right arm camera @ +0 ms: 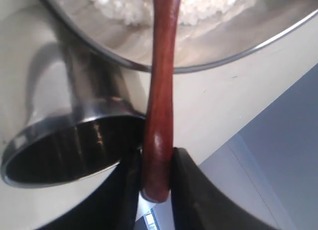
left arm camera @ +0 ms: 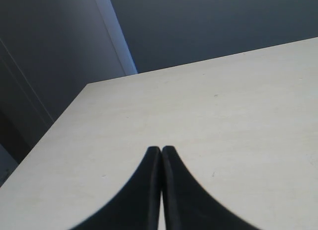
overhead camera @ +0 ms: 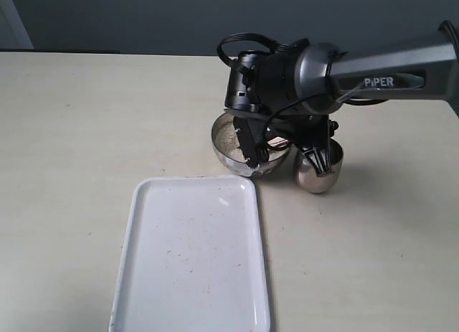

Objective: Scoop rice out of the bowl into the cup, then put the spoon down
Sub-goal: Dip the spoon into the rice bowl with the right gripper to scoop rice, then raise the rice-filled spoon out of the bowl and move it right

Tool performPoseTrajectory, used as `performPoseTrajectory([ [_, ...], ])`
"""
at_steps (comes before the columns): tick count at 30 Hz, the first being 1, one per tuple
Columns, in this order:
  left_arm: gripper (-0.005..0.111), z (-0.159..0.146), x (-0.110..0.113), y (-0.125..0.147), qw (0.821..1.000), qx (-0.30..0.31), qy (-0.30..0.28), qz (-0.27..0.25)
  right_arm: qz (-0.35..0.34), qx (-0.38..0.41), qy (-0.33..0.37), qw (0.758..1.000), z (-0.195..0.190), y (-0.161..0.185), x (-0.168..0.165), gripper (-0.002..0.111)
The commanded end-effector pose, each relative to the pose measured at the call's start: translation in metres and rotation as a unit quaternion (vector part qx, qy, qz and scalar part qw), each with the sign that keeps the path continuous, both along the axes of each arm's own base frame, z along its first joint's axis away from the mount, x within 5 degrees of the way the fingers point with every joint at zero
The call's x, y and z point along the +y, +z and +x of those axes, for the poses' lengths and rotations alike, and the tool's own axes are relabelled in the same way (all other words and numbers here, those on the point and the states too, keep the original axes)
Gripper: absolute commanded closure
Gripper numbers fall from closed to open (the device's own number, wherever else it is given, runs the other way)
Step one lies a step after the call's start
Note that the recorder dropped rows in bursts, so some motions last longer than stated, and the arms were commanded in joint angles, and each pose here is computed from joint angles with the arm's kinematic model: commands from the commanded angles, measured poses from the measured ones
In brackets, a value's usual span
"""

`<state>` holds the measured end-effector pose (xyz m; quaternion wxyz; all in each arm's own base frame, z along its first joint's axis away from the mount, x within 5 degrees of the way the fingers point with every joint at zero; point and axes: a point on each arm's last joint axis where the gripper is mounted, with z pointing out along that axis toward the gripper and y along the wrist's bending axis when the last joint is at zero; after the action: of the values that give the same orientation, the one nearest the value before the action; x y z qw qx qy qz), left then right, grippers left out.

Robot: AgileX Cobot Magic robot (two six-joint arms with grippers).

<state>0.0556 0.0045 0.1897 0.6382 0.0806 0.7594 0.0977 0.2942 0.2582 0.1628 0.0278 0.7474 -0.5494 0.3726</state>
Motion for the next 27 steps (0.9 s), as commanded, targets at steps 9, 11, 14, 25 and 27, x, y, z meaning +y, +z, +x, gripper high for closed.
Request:
performPoseTrajectory([
  [9,0.106,0.0,0.0,0.002,1.0,-0.009,-0.002,-0.002,-0.015,0.003,-0.023,1.0,0.007,0.004,-0.012,0.108],
  [11,0.106,0.0,0.0,0.002,1.0,-0.009,-0.002,-0.002,-0.016,0.002,-0.023,1.0,0.007,0.005,-0.012,0.108],
  [14,0.106,0.0,0.0,0.002,1.0,-0.009,-0.002,-0.002,-0.006,0.001,-0.034,0.999,0.009,0.01,-0.01,0.108],
  [25,0.106,0.0,0.0,0.002,1.0,-0.009,-0.002,-0.002,0.074,0.01,-0.077,0.994,0.018,0.029,0.001,0.108],
  [27,0.106,0.0,0.0,0.002,1.0,-0.009,-0.002,-0.002,0.078,0.014,-0.085,0.993,0.02,0.028,-0.002,0.108],
])
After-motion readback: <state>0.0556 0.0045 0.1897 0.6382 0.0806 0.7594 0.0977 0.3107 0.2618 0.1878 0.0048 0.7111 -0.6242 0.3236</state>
